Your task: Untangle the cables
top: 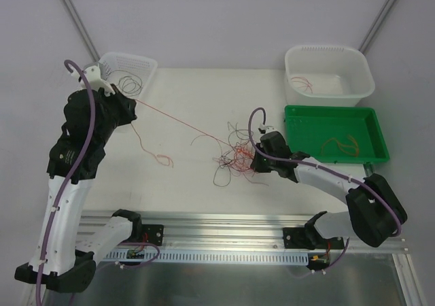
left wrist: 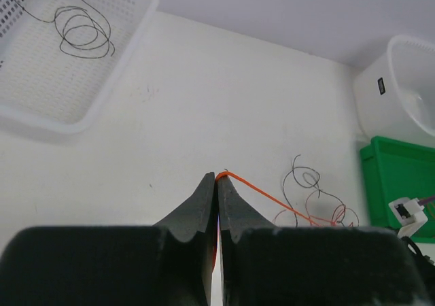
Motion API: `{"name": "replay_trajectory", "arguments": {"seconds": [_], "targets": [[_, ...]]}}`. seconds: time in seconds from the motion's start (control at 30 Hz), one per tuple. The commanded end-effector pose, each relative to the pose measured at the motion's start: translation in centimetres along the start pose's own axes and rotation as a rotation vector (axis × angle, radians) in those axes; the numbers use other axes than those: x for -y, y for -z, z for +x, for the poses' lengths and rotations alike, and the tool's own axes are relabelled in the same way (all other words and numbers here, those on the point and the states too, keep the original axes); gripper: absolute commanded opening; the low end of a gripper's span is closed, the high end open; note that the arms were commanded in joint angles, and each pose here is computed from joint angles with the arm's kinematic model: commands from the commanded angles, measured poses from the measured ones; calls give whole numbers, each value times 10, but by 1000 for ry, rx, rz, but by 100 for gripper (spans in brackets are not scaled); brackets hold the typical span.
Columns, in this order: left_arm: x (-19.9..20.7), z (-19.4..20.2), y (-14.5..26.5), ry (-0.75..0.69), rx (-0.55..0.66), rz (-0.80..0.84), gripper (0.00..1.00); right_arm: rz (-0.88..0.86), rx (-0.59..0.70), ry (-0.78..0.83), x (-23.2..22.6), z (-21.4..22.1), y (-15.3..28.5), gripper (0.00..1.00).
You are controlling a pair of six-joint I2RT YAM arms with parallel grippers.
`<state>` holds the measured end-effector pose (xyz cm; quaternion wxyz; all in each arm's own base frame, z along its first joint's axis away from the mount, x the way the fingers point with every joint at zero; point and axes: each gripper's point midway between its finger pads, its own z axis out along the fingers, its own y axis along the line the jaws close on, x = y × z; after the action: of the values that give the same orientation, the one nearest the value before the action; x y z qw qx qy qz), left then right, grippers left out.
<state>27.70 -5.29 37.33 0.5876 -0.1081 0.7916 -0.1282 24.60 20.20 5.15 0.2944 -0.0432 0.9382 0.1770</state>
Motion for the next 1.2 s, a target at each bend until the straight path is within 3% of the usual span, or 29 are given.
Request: {"name": "replay_trajectory", "arguments": {"seconds": [0.0, 0.07, 0.13, 0.2, 0.33, 0.37, 0.7, 0.87, 1.17], "targets": [[-18, -54, 15, 4, 158, -126, 0, 54, -43, -41, 15, 18, -10, 1], [-12, -65, 18, -11, 177, -107, 0, 41, -54, -34, 14, 21, -10, 7], [3, -59, 10, -52, 134, -21, 0, 12, -50, -12, 8, 18, -7, 21], [14, -48, 1, -81, 91, 50, 0, -3, -24, 23, 1, 10, 3, 27], [47, -20, -7, -117, 41, 278, 0, -21, 41, 103, -18, -15, 26, 56], [46, -4, -15, -121, 12, 293, 0, -24, 59, 130, -24, -20, 31, 59], [52, 44, -23, -146, -35, 420, 0, -158, 242, 228, -108, -94, 74, 63], [48, 46, -24, -151, -25, 407, 0, -154, 182, 244, -130, -101, 39, 71], [40, 50, -31, -151, -25, 365, 0, -108, 73, 174, -140, -77, -29, 72]]}}
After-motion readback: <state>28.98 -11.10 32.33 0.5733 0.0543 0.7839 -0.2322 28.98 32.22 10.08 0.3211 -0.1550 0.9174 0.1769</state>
